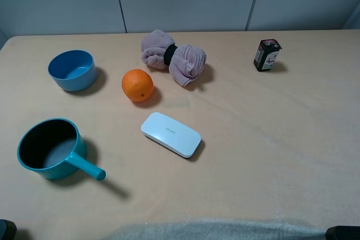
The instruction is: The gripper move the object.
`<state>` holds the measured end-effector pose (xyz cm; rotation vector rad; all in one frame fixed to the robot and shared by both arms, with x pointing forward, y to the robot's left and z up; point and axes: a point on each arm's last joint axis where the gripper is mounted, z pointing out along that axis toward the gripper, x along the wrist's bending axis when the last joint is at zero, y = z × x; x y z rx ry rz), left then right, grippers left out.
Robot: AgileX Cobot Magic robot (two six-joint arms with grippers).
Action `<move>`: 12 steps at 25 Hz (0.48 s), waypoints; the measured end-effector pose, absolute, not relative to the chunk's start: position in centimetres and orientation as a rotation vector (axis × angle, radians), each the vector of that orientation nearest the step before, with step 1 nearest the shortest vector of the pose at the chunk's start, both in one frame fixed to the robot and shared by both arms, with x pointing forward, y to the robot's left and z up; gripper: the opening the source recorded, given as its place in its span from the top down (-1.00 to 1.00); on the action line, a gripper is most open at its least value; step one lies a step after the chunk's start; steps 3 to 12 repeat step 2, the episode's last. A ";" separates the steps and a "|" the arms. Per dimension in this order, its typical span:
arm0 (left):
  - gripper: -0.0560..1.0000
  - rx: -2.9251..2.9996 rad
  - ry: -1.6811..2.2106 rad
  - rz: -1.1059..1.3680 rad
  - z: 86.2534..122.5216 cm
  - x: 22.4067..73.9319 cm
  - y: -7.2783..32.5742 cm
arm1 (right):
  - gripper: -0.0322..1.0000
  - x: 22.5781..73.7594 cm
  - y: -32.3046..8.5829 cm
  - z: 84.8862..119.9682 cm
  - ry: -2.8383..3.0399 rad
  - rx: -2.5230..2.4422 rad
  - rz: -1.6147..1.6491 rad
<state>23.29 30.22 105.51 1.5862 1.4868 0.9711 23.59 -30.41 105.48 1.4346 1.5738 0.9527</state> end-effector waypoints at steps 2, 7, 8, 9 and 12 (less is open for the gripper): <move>-0.99 1.586 1.487 0.971 105.5 23.3 30.2 | -0.37 23.6 -30.4 105.5 1.574 1.435 0.953; -0.99 1.586 1.487 0.971 105.5 23.3 30.2 | -0.37 23.6 -30.4 105.5 1.574 1.435 0.953; -0.99 1.586 1.487 0.971 105.5 23.3 30.2 | -0.37 23.6 -30.4 105.5 1.574 1.435 0.953; -0.99 1.586 1.487 0.971 105.5 23.3 30.2 | -0.37 23.6 -30.4 105.5 1.574 1.435 0.953; -0.99 1.586 1.487 0.971 105.5 23.3 30.2 | -0.37 23.6 -30.4 105.5 1.574 1.435 0.953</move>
